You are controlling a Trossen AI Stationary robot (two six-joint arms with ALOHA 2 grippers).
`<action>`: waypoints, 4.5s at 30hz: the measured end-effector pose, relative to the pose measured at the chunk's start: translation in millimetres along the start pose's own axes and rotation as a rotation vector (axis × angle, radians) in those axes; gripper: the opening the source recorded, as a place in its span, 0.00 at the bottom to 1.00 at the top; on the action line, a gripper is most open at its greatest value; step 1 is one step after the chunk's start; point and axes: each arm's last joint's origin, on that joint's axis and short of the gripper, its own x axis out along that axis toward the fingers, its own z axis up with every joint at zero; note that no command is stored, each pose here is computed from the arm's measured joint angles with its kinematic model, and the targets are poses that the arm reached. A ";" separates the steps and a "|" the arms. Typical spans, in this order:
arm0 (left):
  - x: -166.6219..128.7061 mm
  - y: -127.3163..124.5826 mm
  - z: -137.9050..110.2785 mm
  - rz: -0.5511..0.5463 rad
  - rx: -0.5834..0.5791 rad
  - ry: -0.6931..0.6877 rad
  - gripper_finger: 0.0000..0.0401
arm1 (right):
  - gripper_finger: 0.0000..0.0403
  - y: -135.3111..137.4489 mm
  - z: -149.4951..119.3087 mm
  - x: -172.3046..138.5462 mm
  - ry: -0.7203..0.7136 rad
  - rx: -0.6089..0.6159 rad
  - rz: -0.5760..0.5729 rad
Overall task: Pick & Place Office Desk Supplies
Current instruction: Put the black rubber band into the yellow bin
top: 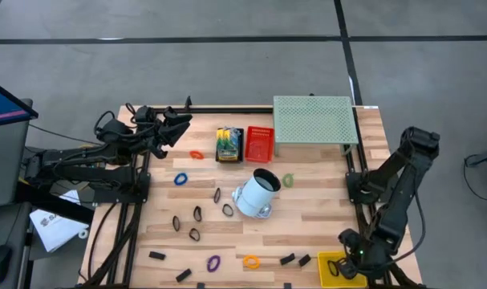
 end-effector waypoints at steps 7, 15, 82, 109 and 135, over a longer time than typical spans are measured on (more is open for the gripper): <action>0.0 -0.5 -0.3 -0.002 -0.009 0.001 0.40 | 0.07 0.7 6.5 1.4 -0.046 0.019 -0.016; 0.0 -3.3 -1.7 -0.017 -0.018 0.009 0.40 | 0.21 0.6 6.4 1.3 -0.046 0.007 -0.016; -1.1 -9.2 -6.3 -0.179 -0.165 0.131 0.40 | 0.53 136.1 123.4 63.1 -0.135 -0.172 -0.028; -1.1 -9.2 -6.2 -0.179 -0.169 0.130 0.40 | 0.02 128.3 125.1 69.3 -0.221 -0.155 -0.104; -0.8 -8.4 -5.8 -0.156 -0.098 0.107 0.40 | 0.00 82.2 67.1 -97.8 -0.455 -0.080 -0.309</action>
